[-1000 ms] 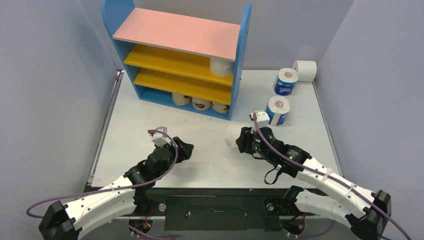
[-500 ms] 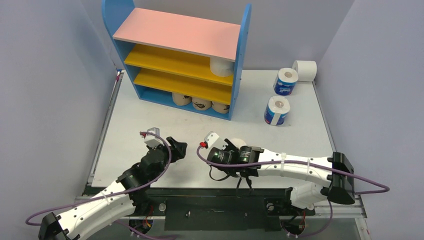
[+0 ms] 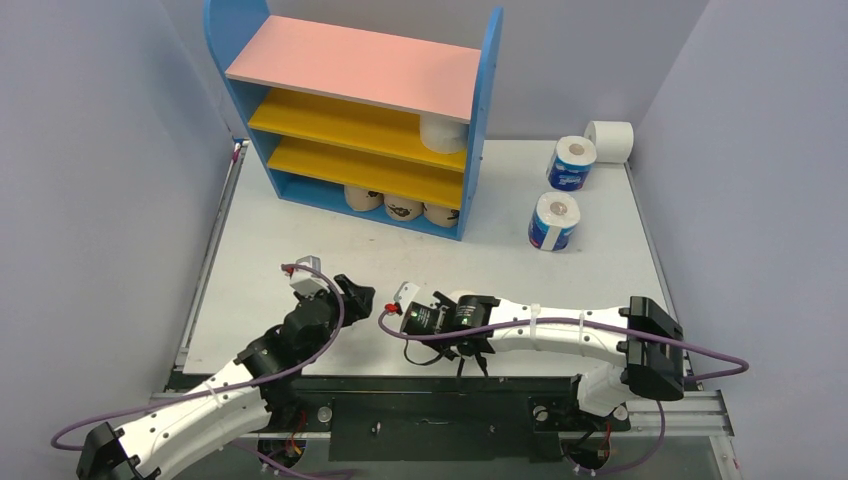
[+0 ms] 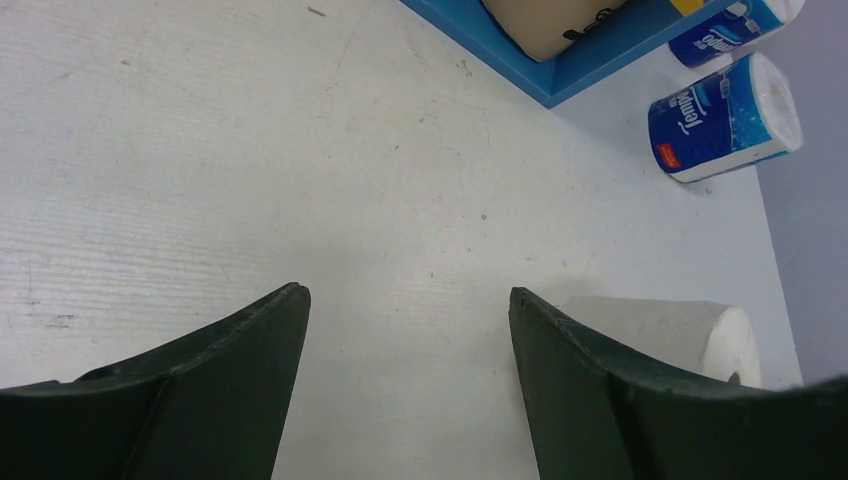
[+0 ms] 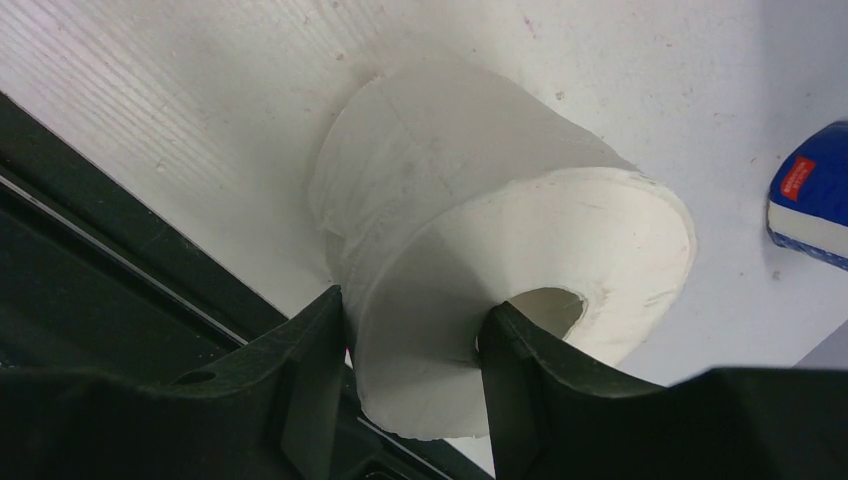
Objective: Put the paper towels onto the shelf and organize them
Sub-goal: Place the paper towel at the center of the board.
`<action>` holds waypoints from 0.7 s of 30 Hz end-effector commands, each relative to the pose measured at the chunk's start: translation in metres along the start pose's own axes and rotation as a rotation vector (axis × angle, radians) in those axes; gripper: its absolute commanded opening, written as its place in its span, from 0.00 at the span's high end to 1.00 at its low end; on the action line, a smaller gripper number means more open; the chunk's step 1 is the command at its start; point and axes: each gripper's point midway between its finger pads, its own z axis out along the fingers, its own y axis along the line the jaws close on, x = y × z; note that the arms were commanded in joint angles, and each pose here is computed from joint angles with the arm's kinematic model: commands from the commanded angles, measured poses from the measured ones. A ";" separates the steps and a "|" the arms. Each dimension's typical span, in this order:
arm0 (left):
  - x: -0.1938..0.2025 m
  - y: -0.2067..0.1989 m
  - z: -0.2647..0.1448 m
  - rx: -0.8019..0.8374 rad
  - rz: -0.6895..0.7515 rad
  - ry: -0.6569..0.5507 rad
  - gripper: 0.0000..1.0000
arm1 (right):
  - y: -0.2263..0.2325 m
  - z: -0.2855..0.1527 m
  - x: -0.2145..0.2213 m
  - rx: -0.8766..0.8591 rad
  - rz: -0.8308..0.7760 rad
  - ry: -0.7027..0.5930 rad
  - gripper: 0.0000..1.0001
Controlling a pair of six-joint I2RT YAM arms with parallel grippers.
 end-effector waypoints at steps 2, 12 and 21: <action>-0.001 -0.007 0.002 0.031 -0.021 -0.004 0.29 | 0.005 0.001 -0.012 -0.018 -0.012 -0.039 0.58; 0.000 -0.007 0.004 0.025 -0.016 -0.004 0.29 | 0.002 -0.015 -0.023 -0.039 0.031 -0.089 0.27; -0.009 -0.003 0.007 -0.041 -0.009 -0.017 0.01 | -0.052 -0.079 -0.041 0.042 0.229 -0.315 0.14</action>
